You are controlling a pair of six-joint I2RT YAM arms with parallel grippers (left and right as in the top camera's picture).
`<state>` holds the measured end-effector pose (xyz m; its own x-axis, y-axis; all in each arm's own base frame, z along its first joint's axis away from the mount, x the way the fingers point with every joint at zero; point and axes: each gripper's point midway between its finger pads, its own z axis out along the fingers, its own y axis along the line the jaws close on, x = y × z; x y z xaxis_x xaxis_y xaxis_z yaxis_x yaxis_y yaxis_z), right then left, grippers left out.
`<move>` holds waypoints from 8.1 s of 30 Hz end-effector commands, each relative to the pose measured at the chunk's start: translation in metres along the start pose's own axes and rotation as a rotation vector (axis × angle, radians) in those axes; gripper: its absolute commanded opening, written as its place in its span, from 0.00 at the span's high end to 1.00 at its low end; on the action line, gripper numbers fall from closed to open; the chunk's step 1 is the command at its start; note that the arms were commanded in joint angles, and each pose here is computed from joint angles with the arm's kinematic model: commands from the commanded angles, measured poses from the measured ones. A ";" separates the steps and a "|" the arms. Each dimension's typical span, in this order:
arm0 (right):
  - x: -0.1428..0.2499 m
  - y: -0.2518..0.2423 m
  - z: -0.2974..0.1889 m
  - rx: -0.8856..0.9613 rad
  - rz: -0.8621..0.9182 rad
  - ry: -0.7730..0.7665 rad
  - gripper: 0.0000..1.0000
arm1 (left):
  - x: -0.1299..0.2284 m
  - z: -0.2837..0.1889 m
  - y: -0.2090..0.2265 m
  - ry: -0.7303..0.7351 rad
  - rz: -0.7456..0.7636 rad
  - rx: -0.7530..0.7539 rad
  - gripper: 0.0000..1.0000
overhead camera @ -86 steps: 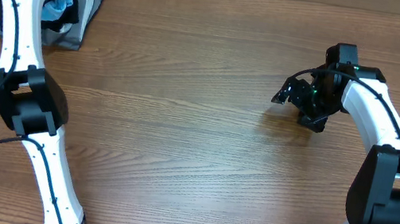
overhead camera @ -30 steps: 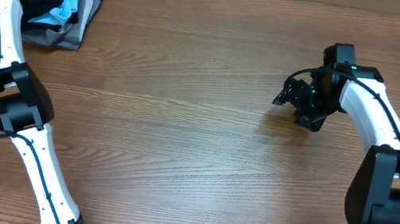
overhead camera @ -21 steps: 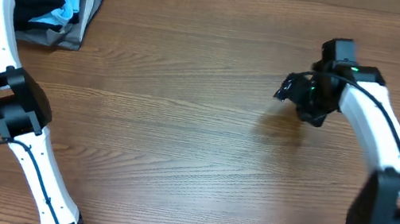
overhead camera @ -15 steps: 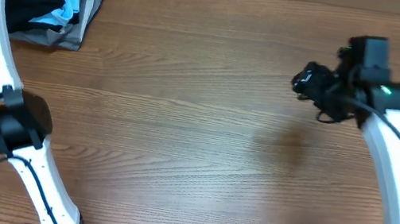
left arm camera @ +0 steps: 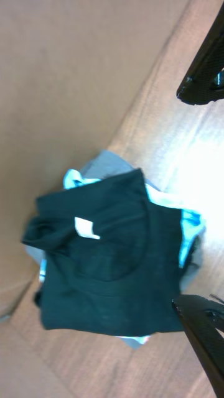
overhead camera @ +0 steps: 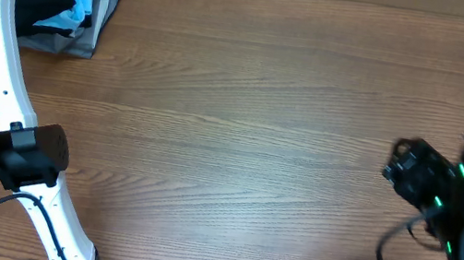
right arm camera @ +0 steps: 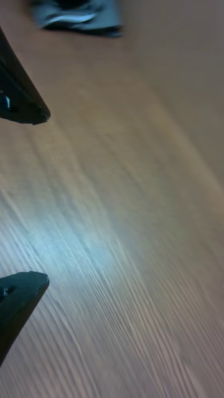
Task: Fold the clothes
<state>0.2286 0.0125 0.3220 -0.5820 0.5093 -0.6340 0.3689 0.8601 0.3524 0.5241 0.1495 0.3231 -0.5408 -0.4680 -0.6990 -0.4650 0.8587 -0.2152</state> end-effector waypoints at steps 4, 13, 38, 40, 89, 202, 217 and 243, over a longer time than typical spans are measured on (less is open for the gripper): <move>-0.016 -0.025 -0.037 0.032 0.121 -0.184 0.00 | 0.009 0.003 -0.001 0.037 -0.011 0.001 0.00; -0.003 -0.033 -0.035 0.071 0.105 -0.127 0.00 | 0.009 0.003 -0.001 0.038 -0.011 0.000 0.00; 0.032 -0.050 0.032 0.046 -0.002 -0.168 0.00 | 0.009 0.003 -0.001 0.038 -0.011 0.000 0.00; 0.035 -0.043 0.048 -0.034 -0.070 -0.227 0.00 | 0.009 0.003 -0.001 0.038 -0.011 0.000 0.00; 0.092 -0.037 0.116 -0.374 -0.443 -0.662 0.00 | 0.009 0.003 -0.001 0.038 -0.011 0.000 0.00; 0.092 -0.037 0.116 -0.374 -0.443 -0.662 0.00 | 0.343 -0.119 0.021 -0.610 0.411 0.492 0.00; 0.092 -0.037 0.116 -0.374 -0.443 -0.662 0.00 | 0.343 -0.119 0.021 -0.609 0.411 0.492 0.00; 0.092 -0.037 0.116 -0.374 -0.443 -0.662 0.00 | 0.344 -0.119 0.021 -0.609 0.411 0.492 0.00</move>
<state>0.2455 0.0216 0.1715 -0.0399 0.1148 -0.9926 -0.1066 0.9872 0.1185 0.2457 -0.0166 0.1589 -0.0742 -0.0495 -0.9960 0.1025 0.9931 -0.0570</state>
